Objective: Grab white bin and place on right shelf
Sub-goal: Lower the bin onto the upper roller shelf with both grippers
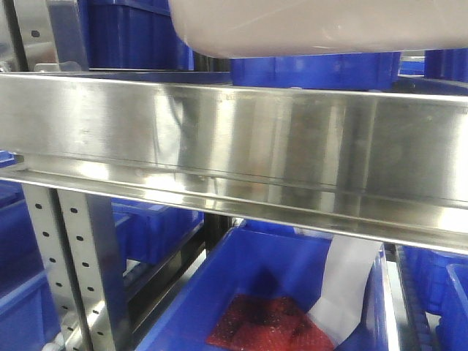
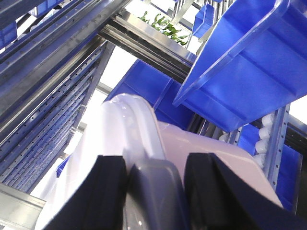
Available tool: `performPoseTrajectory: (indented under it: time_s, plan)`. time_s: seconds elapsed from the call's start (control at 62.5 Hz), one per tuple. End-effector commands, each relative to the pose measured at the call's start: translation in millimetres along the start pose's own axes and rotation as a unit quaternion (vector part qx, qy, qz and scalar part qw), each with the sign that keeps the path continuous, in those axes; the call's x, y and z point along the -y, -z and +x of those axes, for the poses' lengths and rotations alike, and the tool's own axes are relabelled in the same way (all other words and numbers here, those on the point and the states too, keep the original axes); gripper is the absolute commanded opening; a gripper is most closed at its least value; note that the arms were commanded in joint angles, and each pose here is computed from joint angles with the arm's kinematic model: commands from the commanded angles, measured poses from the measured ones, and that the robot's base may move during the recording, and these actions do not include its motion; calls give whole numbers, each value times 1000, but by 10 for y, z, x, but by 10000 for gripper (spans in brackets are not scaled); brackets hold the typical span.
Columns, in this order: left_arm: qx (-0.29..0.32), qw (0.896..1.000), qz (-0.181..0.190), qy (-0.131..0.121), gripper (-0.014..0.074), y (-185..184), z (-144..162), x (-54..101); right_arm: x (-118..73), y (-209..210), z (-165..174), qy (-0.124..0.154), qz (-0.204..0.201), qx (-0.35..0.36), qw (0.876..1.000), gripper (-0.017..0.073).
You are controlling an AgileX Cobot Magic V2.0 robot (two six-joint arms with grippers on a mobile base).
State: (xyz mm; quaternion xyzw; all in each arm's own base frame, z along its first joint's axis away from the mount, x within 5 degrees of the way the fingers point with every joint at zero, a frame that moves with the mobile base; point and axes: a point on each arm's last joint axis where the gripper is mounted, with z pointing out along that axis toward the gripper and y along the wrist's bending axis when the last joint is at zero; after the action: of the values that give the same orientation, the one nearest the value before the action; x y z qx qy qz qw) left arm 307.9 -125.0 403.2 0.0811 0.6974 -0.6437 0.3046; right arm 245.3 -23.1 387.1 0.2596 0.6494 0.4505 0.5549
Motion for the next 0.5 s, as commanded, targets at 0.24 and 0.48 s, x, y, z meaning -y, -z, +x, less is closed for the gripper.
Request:
performPoseTrajectory:
  time_s: [0.24, 0.48]
  plan:
    - [21, 997, 44, -60, -127, 86, -63, 312, -379, 1, 164, -25, -143, -92, 985, 57]
    - [23, 999, -4, -48, -127, 4, -121, -16, -183, -289, 332, -49, -126, -141, 981, 57]
